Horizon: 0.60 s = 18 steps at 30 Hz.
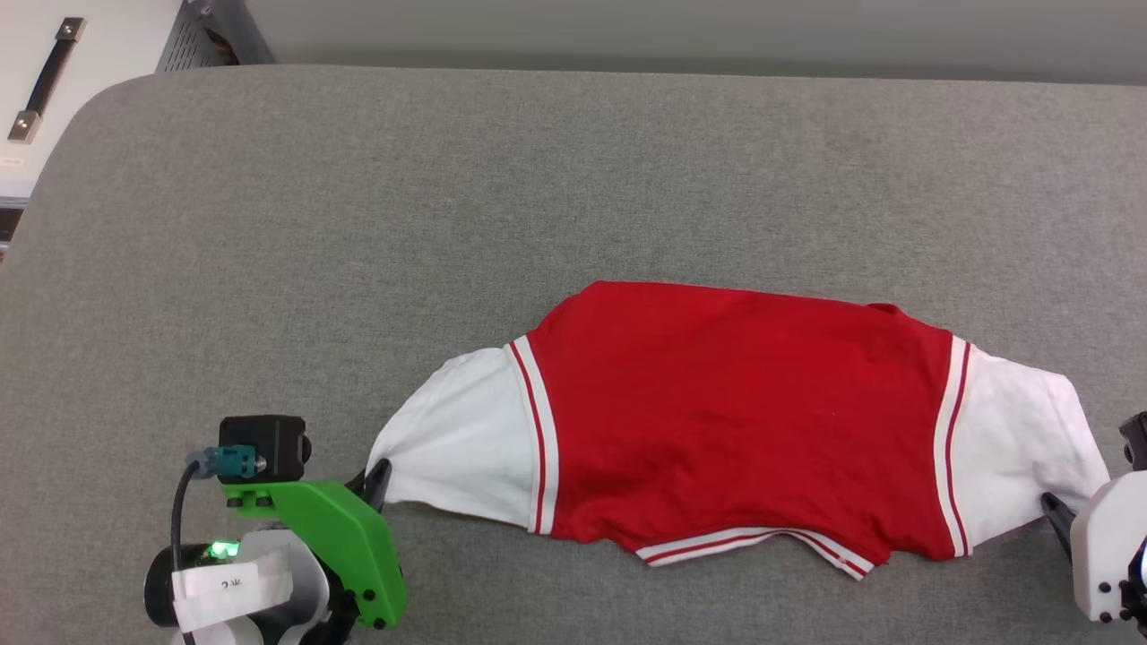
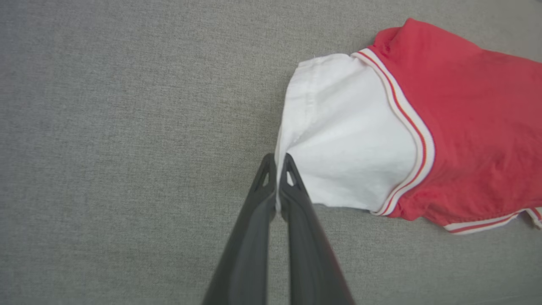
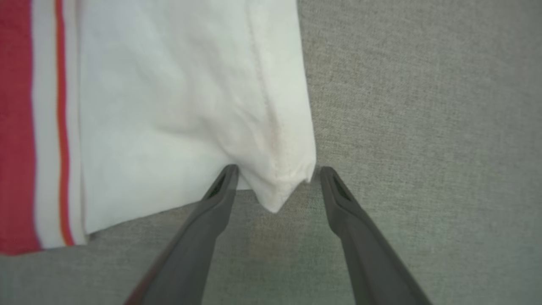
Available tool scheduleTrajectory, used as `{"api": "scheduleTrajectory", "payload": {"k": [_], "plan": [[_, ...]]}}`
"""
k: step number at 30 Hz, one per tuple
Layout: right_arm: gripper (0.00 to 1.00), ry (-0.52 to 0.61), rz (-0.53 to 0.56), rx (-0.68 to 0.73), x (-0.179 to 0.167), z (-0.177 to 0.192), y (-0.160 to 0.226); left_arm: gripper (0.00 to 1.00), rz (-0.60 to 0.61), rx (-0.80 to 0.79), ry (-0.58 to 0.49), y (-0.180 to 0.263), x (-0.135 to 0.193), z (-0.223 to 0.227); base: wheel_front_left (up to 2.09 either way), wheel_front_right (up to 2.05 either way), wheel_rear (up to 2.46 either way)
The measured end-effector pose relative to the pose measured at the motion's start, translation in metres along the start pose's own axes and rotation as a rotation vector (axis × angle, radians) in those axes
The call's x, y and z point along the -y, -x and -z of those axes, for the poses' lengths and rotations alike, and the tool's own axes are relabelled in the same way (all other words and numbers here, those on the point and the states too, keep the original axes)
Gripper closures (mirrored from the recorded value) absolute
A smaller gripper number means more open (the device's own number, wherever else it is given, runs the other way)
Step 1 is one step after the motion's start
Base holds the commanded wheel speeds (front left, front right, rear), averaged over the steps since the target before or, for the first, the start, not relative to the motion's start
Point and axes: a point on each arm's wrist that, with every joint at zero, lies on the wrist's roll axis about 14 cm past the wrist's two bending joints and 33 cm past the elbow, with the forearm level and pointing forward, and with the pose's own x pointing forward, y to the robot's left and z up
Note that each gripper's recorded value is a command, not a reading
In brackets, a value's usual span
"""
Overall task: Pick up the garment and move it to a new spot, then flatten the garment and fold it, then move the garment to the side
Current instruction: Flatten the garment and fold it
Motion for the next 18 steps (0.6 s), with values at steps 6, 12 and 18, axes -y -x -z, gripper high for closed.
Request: {"api": "scheduleTrajectory", "payload": {"k": [6,12,18], "plan": [[0.0,0.033,-0.025,-0.03,-0.006,-0.001,-0.015,1.0,-0.003,-0.022,0.001,-0.005,-0.001,0.003,0.0,0.0,0.0],[1.0,0.022,-0.047,-0.079,-0.011,0.007,-0.021,1.0,-0.013,-0.032,0.004,-0.008,-0.004,0.006,0.0,0.0,0.0],[1.0,-0.007,-0.054,-0.048,-0.012,0.002,-0.012,1.0,-0.014,-0.013,0.002,-0.005,-0.005,0.002,0.0,0.0,0.0]]}}
